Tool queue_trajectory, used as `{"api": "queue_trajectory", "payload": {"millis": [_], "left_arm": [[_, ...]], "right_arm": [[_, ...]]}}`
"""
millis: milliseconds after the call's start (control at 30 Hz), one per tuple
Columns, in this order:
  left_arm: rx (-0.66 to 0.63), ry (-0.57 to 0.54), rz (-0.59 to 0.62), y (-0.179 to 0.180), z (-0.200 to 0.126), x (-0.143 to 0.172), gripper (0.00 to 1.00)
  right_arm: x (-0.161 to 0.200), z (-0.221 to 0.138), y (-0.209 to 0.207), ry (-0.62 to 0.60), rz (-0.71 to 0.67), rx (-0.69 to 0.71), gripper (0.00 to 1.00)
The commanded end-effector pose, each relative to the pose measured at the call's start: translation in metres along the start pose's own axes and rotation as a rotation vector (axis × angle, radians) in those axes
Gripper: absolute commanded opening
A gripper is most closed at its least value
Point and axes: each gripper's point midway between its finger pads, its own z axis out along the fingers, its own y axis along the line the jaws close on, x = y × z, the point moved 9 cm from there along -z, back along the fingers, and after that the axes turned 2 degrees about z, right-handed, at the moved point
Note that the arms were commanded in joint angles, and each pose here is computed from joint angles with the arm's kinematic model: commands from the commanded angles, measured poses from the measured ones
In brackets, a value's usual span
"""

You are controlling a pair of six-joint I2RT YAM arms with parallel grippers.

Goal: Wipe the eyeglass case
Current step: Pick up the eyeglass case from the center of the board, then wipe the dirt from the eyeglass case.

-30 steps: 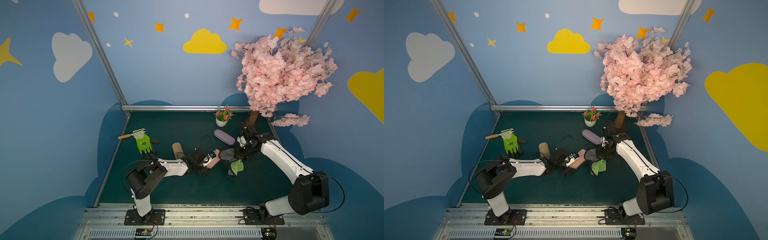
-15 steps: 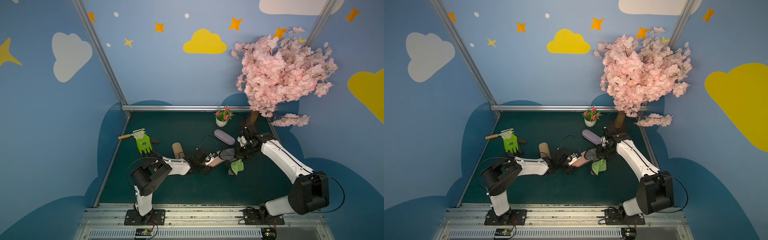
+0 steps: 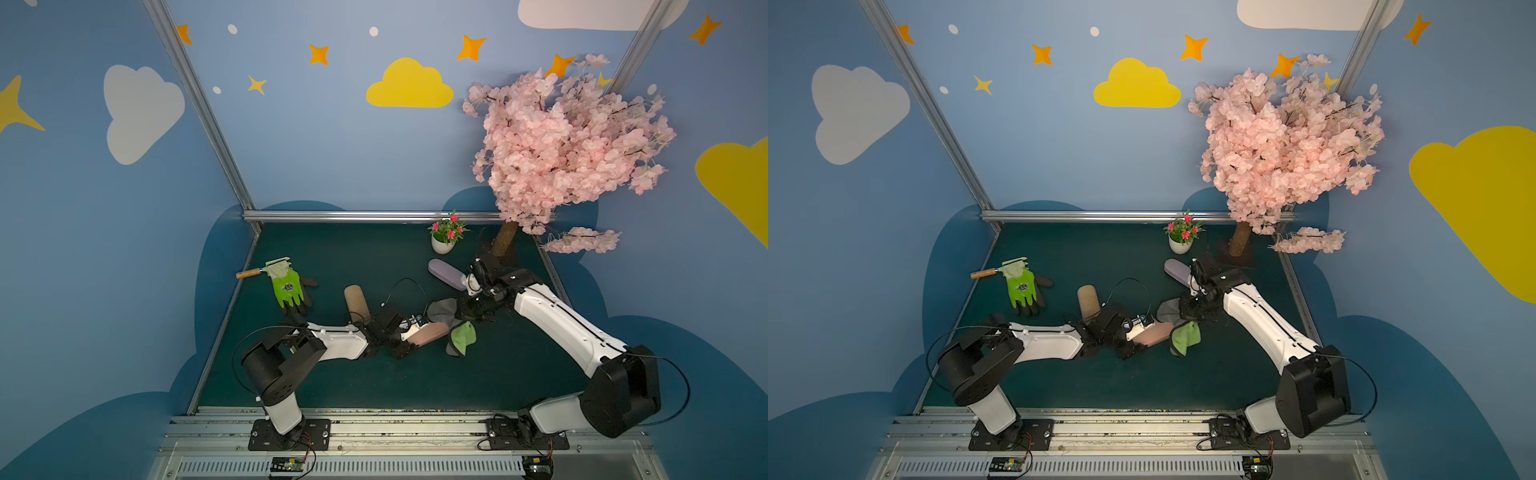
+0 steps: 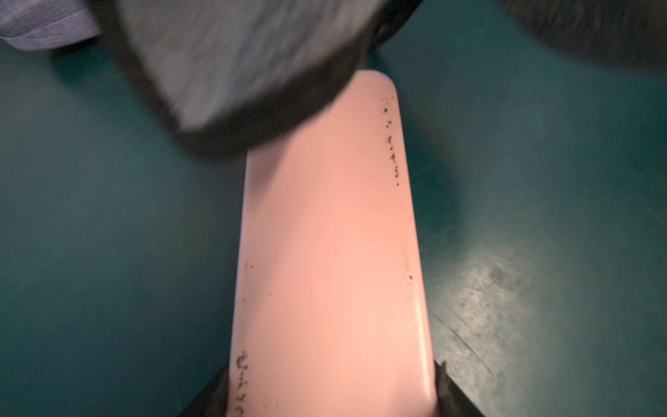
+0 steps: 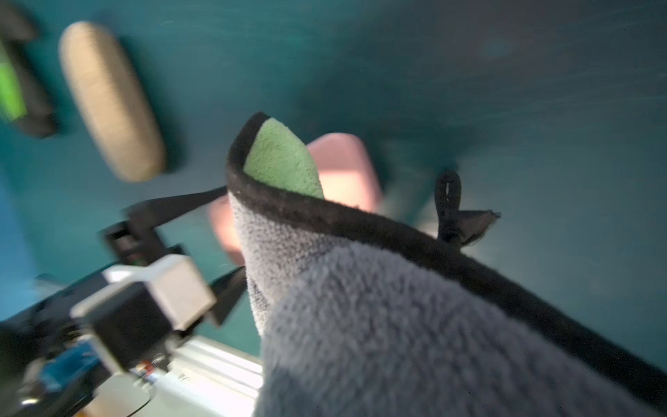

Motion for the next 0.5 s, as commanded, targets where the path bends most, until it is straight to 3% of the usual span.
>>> {"api": "queue_trajectory", "payload": {"millis": [0,133,233,367,467], "left_arm": [[0.022,-0.007,-0.040,-0.006,-0.007,0.006,0.27],[0.000,-0.013,-0.046,-0.008,-0.007,0.012,0.23],[0.000,-0.011,-0.045,-0.008,-0.005,0.014,0.16],[-0.013,0.008,-0.057,-0.009,-0.003,0.022,0.05],[-0.009,0.012,-0.060,-0.010,-0.003,0.024,0.03]], "right_arm": [[0.001,0.038,0.030,0.070,0.073,-0.159,0.00],[0.004,0.068,0.051,0.163,0.065,-0.208,0.00],[0.004,0.085,0.029,0.210,0.115,-0.130,0.00],[0.000,0.084,-0.017,0.222,0.062,0.193,0.00],[-0.008,0.069,-0.039,0.156,-0.045,0.435,0.00]]}}
